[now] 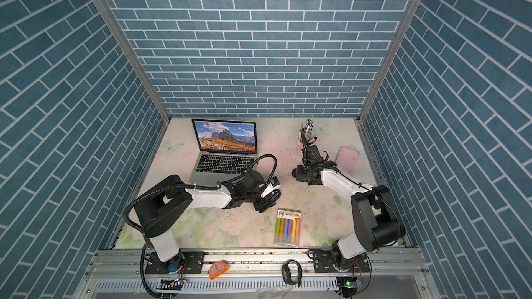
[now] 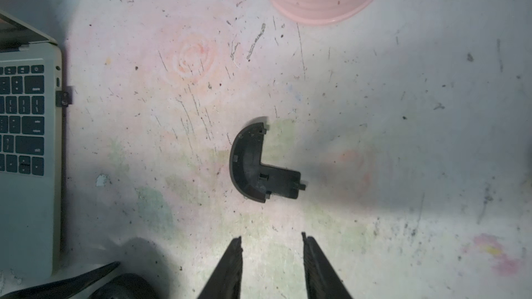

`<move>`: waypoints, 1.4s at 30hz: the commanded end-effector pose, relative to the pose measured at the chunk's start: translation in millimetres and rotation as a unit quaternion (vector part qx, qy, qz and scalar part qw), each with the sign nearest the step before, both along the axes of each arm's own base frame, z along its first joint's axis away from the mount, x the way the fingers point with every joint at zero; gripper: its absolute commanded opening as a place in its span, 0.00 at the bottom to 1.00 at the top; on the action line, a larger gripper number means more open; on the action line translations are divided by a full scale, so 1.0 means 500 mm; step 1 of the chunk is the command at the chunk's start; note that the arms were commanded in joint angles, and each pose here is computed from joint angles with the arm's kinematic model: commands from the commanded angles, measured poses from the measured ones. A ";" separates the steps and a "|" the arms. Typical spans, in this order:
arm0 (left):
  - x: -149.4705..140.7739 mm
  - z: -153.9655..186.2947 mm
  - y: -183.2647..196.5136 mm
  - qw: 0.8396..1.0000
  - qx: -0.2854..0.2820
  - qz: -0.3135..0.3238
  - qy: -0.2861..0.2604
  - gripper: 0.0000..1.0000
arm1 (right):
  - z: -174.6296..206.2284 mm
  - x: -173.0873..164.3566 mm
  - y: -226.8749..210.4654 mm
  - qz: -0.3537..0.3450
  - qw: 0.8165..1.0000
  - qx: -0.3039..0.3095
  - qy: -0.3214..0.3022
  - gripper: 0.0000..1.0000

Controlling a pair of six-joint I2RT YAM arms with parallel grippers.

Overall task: Insert the wireless mouse receiver into the laptop
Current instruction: Pick up the lid from the center of the board.

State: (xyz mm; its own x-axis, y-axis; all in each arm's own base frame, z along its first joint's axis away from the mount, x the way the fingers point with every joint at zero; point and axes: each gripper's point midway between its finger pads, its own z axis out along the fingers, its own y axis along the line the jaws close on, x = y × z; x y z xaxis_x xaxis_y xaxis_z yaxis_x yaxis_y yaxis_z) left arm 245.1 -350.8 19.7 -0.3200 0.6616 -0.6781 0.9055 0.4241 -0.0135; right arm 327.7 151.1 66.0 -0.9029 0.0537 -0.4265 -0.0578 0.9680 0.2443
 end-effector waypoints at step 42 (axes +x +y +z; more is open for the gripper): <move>-0.019 -0.006 0.062 0.998 -0.025 0.053 0.009 0.50 | -0.095 0.066 0.064 0.043 0.986 -0.152 0.061 0.32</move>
